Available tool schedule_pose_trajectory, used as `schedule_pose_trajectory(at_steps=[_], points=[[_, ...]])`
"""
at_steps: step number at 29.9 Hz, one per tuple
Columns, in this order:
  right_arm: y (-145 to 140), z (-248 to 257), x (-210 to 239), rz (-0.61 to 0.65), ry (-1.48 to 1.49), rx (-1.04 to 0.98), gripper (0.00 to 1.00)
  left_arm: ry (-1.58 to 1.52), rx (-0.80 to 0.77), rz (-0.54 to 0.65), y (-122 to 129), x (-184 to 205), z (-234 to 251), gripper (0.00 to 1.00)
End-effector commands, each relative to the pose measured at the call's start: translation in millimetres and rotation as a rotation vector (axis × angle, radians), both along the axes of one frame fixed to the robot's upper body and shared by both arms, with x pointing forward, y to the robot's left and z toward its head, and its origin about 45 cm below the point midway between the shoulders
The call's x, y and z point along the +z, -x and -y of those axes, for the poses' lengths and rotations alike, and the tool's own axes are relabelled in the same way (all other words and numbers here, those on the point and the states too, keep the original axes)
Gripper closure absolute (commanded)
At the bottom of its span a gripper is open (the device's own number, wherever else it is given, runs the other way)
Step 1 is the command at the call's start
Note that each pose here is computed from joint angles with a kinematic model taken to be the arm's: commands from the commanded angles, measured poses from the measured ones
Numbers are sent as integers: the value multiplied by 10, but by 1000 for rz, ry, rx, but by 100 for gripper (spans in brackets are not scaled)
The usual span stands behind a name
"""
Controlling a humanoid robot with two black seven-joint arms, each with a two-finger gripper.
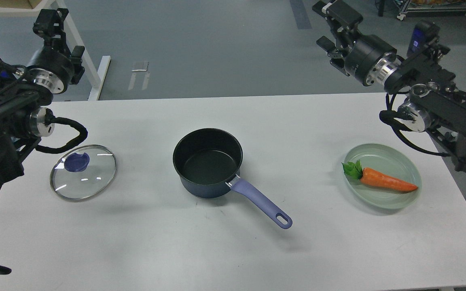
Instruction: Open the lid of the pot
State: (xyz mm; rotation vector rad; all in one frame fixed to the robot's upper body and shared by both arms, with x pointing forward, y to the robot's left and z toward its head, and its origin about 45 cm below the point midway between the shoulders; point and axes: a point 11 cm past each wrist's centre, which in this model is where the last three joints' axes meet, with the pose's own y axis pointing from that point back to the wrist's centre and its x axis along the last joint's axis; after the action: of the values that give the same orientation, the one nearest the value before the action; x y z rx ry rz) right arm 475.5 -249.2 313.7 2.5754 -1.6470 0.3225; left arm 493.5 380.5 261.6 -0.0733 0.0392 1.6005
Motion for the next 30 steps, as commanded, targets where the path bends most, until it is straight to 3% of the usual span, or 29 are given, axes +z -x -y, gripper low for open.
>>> schedule_pose_trajectory(at_steps=[1, 10, 16, 30], points=[[6, 138, -68, -16, -157, -72, 1, 121, 32, -3, 12, -102, -1, 0], [7, 385, -536, -247, -688, -254, 0, 365, 16, 9, 171, -406, 50, 0], [-57, 475, -697, -314, -958, -351, 0, 430, -11, 23, 166, -433, 176, 0], [97, 543, -1023, -363, -1047, -397, 0, 499, -15, 28, 160, -437, 320, 0]])
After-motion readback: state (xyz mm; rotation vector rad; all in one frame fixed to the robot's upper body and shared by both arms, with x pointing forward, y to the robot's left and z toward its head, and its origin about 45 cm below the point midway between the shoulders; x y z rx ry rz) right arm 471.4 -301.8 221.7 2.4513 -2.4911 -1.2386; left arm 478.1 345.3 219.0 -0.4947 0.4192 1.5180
